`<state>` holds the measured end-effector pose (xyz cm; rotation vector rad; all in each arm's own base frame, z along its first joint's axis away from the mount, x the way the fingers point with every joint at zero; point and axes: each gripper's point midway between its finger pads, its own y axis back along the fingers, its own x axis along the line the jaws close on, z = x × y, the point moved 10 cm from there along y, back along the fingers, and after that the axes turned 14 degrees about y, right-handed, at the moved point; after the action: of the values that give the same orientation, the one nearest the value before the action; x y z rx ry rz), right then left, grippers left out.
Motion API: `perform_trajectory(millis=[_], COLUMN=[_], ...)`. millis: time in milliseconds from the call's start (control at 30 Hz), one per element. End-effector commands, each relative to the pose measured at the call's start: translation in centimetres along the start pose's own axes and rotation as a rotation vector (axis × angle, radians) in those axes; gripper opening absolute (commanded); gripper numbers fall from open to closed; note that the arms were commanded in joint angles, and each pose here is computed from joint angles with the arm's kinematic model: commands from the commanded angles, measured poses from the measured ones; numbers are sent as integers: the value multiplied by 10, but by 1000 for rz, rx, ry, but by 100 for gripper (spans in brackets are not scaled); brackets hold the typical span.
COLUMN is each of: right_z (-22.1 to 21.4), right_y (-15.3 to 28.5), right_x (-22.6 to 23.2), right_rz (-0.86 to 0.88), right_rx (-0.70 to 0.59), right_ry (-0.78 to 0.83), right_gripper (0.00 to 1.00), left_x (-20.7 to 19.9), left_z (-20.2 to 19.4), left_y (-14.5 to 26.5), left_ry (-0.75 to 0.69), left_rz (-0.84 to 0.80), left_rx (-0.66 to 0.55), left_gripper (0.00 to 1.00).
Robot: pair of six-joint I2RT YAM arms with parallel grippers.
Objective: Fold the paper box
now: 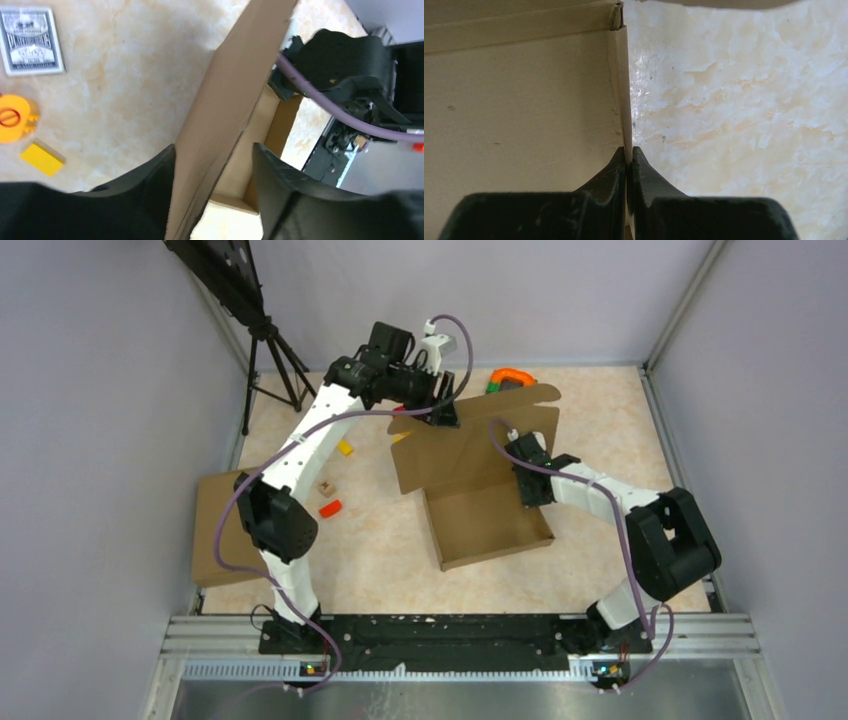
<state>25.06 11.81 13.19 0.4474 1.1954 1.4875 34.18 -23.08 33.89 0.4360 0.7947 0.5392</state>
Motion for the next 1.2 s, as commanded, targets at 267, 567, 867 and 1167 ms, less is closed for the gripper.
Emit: perform_trajectory(millis=[267, 567, 867, 1167], right_z=[8, 9, 10, 8], right_y=[5, 4, 1, 5], right_x=[6, 7, 8, 7], right_rz=[56, 57, 63, 81], right_rx=[-94, -108, -135, -154], right_ry=[-86, -115, -161, -180], right_gripper=[0, 0, 0, 0], left_x=[33, 5, -14, -7], left_z=[-42, -41, -51, -75], left_y=[29, 49, 63, 82], left_ry=[136, 149, 217, 251], left_rz=[46, -89, -231, -237], left_rx=[-163, -151, -132, -211], left_gripper=[81, 85, 90, 92])
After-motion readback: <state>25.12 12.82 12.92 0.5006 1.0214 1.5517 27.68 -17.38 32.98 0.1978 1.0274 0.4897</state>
